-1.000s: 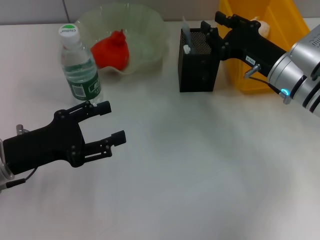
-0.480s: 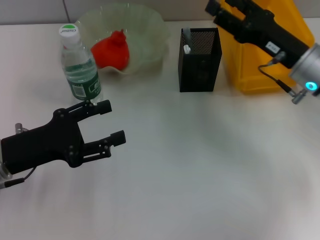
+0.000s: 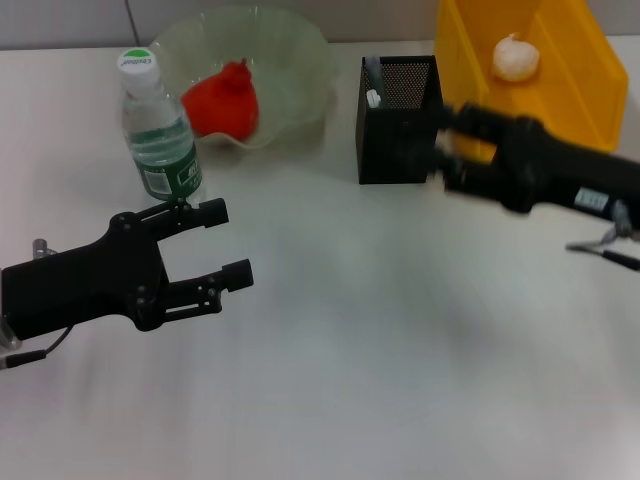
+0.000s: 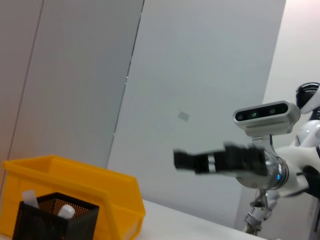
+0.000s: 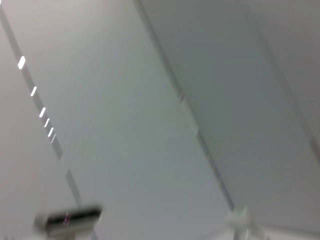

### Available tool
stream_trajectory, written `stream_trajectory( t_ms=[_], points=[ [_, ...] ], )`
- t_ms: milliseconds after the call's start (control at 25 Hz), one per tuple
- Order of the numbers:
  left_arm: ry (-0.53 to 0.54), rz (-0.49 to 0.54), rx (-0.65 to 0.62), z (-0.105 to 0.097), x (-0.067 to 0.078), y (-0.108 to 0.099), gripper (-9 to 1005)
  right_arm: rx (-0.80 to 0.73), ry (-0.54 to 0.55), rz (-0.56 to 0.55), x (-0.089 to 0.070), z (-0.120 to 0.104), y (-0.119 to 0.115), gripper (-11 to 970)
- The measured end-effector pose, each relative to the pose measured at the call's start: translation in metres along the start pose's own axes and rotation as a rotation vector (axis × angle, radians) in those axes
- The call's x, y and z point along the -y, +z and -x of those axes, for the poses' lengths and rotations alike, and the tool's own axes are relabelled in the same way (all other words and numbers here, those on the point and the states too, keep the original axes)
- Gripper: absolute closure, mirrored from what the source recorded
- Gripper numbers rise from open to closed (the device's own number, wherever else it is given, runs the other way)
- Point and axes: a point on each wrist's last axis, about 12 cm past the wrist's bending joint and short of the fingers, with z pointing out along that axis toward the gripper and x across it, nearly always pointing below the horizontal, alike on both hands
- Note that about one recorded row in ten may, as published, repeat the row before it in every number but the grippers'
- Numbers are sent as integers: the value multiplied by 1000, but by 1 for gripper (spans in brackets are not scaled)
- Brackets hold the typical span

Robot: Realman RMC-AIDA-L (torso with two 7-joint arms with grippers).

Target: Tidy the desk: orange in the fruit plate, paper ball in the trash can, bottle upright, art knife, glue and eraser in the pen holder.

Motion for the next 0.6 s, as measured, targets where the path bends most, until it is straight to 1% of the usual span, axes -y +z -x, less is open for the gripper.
stream_trajectory(
  t_ms=[40,80,120,200,240,400,600],
  points=[
    [0,0,0,0,0,0,181,0,0,0,0,0,0,218],
    [-4,-3,-9,1,-1,0,181,-79,-24,18,0,-4,1,218],
    [-5,-4,-12,1,-2,0,181,-79,-24,18,0,-4,1,218],
    [-11,-10,-25,2,-3,0,181,-173,-55,46,1,-9,5,218],
    [-11,-10,-25,2,-3,0,181,-173,-55,46,1,-9,5,218],
    [-35,-31,-84,0,-5,1,181,-252,-83,58,3,-15,10,218],
    [-31,-40,-106,0,-6,4,181,-267,-93,48,4,-16,12,218]
  ],
)
